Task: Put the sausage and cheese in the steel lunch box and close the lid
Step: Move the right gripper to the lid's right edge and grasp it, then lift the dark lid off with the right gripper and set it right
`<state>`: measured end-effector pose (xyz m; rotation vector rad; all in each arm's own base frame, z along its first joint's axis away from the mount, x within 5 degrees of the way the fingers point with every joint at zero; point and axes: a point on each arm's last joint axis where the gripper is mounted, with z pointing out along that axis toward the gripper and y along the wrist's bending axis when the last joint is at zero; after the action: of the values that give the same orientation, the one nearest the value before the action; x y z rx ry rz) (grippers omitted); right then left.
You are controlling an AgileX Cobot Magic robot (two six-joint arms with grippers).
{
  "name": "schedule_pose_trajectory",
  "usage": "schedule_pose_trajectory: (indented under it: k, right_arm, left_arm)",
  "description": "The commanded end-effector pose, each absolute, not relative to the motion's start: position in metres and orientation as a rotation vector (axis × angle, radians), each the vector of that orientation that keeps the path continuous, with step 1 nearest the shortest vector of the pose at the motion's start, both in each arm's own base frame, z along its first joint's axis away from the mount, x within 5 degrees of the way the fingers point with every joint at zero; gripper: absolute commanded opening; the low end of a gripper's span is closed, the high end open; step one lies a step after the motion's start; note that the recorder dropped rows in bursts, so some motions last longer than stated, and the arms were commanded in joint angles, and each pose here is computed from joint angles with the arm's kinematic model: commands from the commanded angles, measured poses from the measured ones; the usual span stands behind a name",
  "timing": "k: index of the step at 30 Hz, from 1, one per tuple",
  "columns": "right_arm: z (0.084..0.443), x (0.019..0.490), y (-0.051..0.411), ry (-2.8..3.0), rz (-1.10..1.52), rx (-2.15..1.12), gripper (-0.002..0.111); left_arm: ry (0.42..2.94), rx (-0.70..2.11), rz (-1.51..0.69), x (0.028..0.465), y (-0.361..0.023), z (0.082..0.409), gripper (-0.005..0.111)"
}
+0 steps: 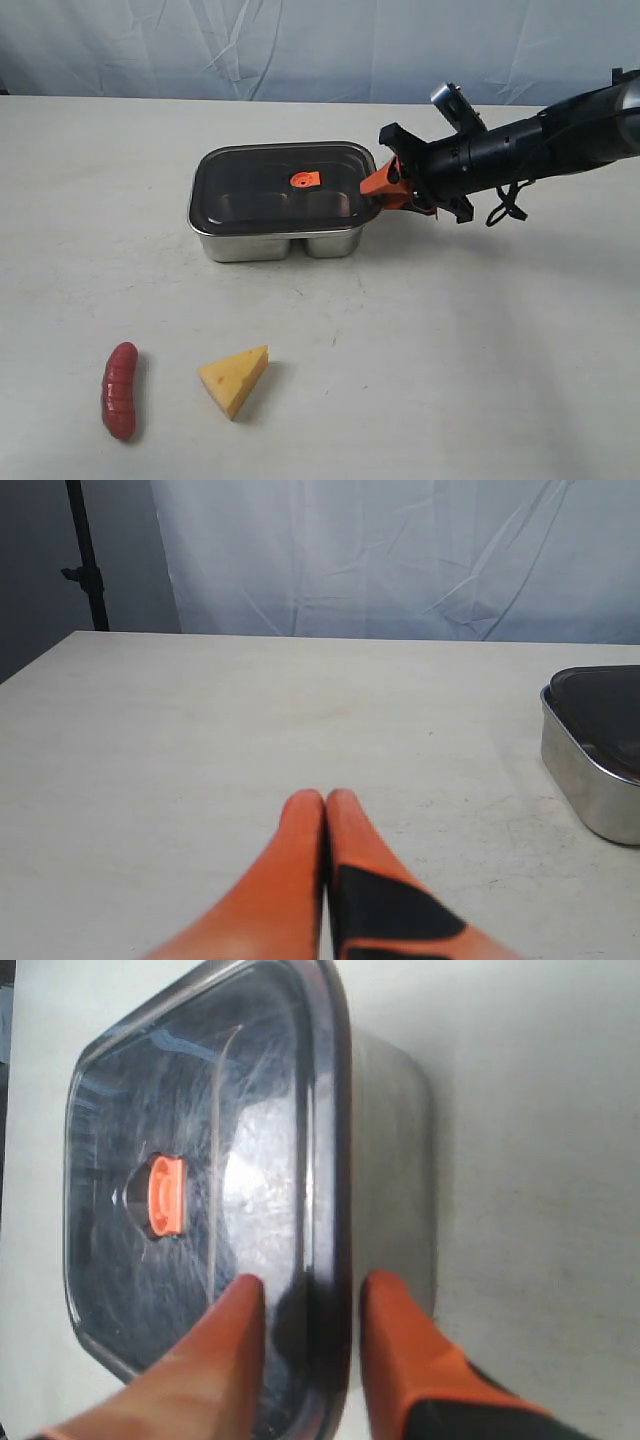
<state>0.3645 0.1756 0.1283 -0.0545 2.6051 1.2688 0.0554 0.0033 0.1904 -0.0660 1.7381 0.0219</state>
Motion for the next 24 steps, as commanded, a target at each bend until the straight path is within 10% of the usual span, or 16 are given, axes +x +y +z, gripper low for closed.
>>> schedule_pose_trajectory:
  k: [1, 24]
  right_arm:
    - [0.128, 0.366, 0.175, 2.603, 1.248, -0.076, 0.005]
    - [0.185, 0.34, 0.184, 2.473, 1.573, -0.395, -0.001]
  left_arm:
    - [1.72, -0.061, 0.017, 0.055, 0.003, 0.192, 0.0]
    - [1.72, -0.061, 0.017, 0.055, 0.003, 0.192, 0.0]
